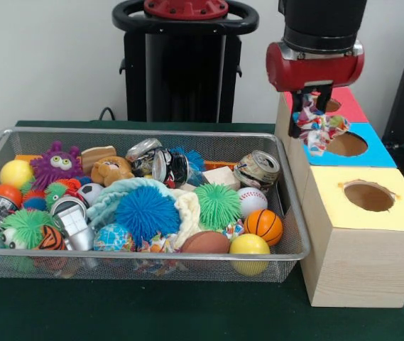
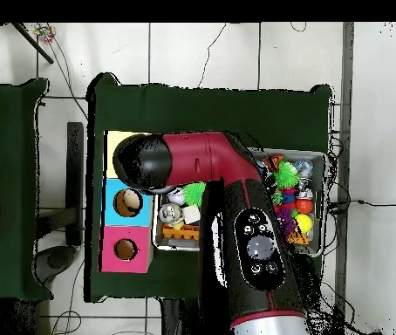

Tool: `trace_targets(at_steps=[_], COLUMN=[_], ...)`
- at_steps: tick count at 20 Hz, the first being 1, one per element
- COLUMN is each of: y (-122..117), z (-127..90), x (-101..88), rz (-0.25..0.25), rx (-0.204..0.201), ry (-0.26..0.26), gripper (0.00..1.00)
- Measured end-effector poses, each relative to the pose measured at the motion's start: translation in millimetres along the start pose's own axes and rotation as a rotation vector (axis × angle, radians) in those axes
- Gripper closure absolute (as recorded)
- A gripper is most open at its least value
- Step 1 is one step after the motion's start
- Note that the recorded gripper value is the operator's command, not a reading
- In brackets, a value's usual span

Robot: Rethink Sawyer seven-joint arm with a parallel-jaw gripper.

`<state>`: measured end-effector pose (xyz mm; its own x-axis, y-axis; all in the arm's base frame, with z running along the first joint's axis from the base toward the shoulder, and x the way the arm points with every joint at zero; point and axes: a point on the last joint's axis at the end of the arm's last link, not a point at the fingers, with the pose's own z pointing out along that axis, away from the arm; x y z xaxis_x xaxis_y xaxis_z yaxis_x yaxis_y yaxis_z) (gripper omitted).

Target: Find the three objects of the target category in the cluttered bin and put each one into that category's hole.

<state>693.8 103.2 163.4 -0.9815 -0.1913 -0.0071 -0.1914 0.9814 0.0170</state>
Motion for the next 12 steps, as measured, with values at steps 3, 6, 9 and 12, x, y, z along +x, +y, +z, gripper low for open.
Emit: trace_targets(at_steps=[3, 6, 9, 12], y=[-13.3, -15.2, -10.7, -1.2], z=[-2.1, 6.4, 23.3, 41.8], x=[-3.1, -4.2, -3.5, -0.9], rz=[0.025, 0.032, 0.036, 0.042], rx=[0.019, 0.031, 0.040, 0.046], ry=[-0.012, -0.018, -0.020, -0.017], gripper=[1.00, 1.00, 1.00, 1.00])
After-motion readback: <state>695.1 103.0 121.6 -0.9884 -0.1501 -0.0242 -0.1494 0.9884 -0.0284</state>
